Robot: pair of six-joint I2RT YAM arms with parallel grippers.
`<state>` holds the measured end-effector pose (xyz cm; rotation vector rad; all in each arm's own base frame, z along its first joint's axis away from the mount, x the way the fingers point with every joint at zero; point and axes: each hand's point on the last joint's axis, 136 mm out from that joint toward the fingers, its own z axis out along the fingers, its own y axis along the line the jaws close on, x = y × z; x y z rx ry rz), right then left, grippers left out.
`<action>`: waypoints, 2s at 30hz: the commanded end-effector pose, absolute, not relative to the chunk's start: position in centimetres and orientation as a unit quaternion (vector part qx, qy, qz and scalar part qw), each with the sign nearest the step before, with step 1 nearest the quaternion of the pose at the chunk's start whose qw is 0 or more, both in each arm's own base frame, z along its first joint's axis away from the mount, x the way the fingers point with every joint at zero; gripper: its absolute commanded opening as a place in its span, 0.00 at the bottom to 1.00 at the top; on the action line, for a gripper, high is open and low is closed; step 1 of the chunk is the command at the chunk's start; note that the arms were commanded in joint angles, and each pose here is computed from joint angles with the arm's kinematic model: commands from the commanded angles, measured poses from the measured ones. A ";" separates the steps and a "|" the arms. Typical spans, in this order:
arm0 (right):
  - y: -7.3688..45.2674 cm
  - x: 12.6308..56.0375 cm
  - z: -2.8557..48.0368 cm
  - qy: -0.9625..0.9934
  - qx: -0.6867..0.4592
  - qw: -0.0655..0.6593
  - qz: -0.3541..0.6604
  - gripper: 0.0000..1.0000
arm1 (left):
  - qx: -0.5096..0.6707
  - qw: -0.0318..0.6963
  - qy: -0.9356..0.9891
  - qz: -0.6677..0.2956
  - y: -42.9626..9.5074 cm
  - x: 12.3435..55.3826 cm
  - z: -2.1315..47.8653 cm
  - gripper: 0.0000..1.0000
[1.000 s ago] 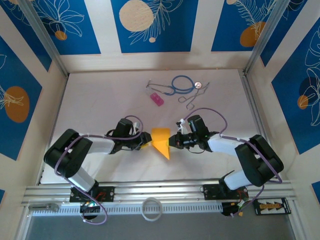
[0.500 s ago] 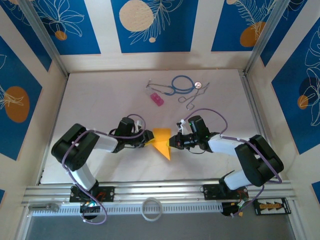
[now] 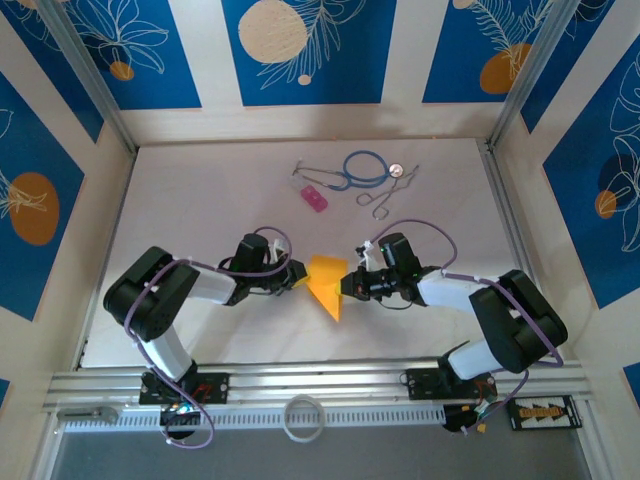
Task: Fold a paper plane with a square sheet of paper (pick it up from the middle)
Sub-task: Fourth fold the wing at the center of the table.
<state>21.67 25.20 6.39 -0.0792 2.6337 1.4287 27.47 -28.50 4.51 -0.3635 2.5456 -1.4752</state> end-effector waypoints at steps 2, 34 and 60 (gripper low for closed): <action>25.0 21.2 6.8 0.873 -0.034 0.071 0.482 0.01 | -0.120 0.097 0.853 -0.498 -28.6 27.9 4.7 0.05; 19.6 23.7 10.7 0.895 0.016 0.214 0.391 0.31 | -0.217 0.209 0.860 -0.412 -21.9 26.2 6.0 0.00; 31.1 19.4 8.0 0.833 -0.353 0.378 0.197 0.35 | -0.266 0.252 0.841 -0.397 -22.3 25.6 8.1 0.00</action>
